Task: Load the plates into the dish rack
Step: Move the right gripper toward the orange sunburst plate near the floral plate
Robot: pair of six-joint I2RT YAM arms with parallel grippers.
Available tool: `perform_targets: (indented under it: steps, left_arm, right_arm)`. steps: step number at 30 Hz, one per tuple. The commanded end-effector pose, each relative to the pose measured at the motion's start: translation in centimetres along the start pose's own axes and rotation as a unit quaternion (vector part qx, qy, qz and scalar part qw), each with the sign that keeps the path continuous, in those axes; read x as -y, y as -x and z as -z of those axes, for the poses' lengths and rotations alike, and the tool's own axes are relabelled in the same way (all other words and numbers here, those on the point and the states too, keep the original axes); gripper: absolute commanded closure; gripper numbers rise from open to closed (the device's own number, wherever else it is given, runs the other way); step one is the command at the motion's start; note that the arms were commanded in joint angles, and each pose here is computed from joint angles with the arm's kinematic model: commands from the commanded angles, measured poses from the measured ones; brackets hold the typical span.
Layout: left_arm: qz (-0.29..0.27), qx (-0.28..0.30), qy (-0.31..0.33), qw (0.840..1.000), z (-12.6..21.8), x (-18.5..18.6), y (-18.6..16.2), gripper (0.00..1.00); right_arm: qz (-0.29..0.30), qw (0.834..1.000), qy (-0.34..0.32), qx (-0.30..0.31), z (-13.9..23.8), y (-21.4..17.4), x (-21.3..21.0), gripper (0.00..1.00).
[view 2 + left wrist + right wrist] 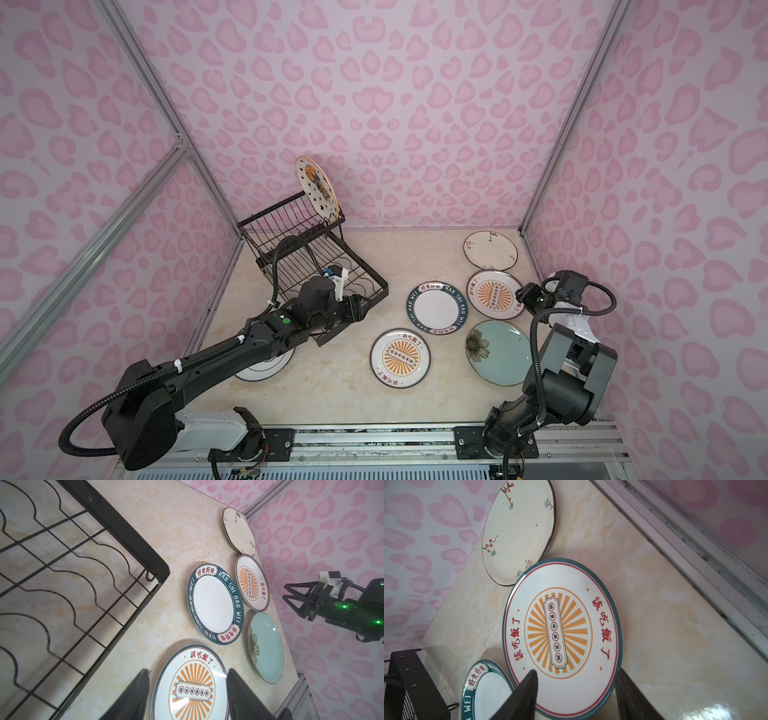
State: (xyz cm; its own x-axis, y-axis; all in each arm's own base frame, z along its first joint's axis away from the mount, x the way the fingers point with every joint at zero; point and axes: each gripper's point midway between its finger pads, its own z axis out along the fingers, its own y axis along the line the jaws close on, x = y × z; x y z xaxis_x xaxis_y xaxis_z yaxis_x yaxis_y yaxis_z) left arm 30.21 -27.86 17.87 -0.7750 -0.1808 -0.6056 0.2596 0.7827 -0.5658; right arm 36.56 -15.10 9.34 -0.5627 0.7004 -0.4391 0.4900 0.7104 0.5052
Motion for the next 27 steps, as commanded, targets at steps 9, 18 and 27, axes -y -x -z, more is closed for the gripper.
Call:
perform_targets:
  steps: [9,18,27]
  left_arm:
    - [-0.017,0.004,-0.008,1.000,0.4,0.7,0.6,0.38]
    - [-0.011,0.008,0.002,1.000,0.6,-0.1,0.1,0.38]
    - [-0.006,0.006,0.003,1.000,0.4,-0.3,0.0,0.38]
  right_arm:
    - [-0.025,0.999,-0.025,-0.037,-2.1,-0.7,3.3,0.45]
    - [-0.044,0.998,-0.005,-0.051,-4.7,0.1,3.8,0.48]
    - [-0.054,0.996,0.008,-0.076,-7.3,-1.2,4.0,0.52]
